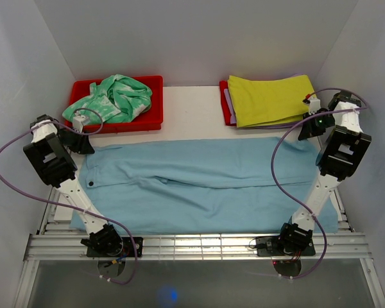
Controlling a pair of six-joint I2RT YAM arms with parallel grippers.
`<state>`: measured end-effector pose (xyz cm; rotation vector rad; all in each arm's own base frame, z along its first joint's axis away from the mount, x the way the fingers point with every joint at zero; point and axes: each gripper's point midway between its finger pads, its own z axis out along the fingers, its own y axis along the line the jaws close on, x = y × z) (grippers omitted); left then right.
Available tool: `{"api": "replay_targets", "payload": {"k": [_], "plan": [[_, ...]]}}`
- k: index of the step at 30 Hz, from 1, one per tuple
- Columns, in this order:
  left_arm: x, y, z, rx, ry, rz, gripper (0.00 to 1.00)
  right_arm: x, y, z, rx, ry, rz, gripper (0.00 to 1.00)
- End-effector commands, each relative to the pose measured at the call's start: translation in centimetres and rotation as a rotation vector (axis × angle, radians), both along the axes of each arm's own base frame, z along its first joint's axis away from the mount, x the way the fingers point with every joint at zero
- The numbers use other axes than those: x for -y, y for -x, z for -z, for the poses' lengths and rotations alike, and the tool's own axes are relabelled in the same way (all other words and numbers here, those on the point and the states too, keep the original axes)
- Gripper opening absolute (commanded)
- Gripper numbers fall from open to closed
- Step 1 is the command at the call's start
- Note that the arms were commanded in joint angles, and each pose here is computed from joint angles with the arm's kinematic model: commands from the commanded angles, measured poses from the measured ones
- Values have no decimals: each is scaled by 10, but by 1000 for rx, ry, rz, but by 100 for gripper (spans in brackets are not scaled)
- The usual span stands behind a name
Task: Fold and stack the trousers
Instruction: Fold the trousers
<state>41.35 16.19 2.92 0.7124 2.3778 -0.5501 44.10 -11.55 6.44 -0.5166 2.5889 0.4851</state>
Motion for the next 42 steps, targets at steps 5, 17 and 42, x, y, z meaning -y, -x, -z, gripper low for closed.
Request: {"api": "replay_targets", "payload": {"k": [5,17,42], "plan": [[10,6,2,2,38,18,20,-7,3,-55,85,-10,-40,8],[0,-18,-73,158,-8,-48,0,-10,4,-93,162,10,-69,8],[-14,170,-100,334,-308,98,0,-18,221,-48,-10,163,-403,8]]}}
